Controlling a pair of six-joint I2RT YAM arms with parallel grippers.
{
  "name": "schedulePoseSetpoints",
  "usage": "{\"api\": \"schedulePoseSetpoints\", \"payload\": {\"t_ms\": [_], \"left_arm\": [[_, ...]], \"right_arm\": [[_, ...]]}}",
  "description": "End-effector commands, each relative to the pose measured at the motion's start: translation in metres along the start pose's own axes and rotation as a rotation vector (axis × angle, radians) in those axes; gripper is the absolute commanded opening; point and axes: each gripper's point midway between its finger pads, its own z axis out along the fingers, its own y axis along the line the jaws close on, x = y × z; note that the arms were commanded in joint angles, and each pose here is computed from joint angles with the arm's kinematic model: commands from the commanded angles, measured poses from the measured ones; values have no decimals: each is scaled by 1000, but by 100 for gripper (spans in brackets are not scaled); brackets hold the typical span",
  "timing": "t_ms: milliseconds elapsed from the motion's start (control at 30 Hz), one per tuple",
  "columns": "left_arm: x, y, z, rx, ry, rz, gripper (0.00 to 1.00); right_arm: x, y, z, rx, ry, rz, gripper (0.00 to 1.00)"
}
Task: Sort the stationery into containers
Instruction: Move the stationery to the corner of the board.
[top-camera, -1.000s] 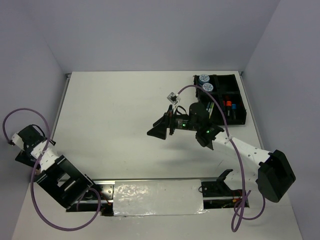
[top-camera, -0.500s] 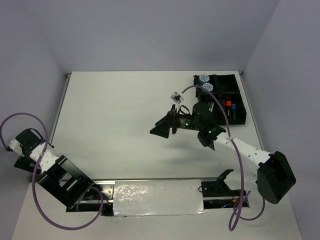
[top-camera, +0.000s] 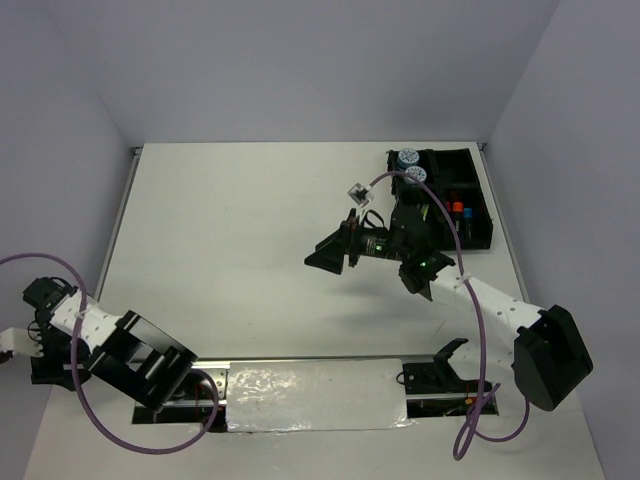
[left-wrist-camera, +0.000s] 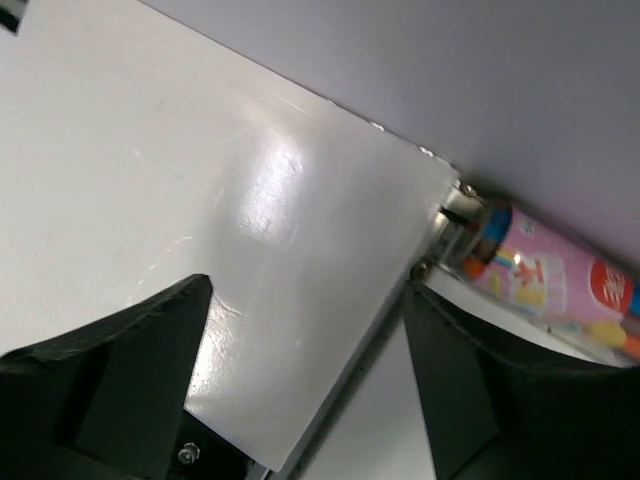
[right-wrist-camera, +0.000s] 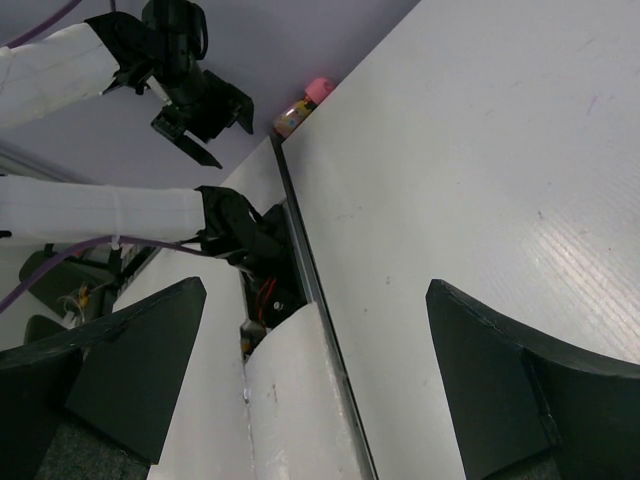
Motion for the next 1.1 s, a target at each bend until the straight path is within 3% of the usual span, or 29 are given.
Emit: {"api": "schedulePoseSetpoints", "payload": {"t_ms": [0, 100, 300, 467, 700, 833, 1067], "left_arm": [[-24, 3, 4, -37, -46, -118, 92], [-20, -20, 10, 65, -11, -24, 99], [3, -12, 18, 10, 40, -134, 99], [5, -27, 18, 109, 53, -172, 99], [15, -19, 34, -25, 95, -221, 99], [23, -15, 43, -145, 159, -147, 99], [12, -33, 51, -124, 141, -145, 99]], "right_arm": [[-11, 17, -6, -57, -42, -47, 100], [-11, 21, -8, -64, -45, -53, 100], [-15, 20, -9, -52, -54, -64, 100], [-13, 17, -8, -44, -46, -58, 100], [-13, 12, -5, -32, -39, -50, 100], [-9, 10, -2, -36, -25, -37, 100], [-9, 7, 1, -41, -20, -26, 100]]}}
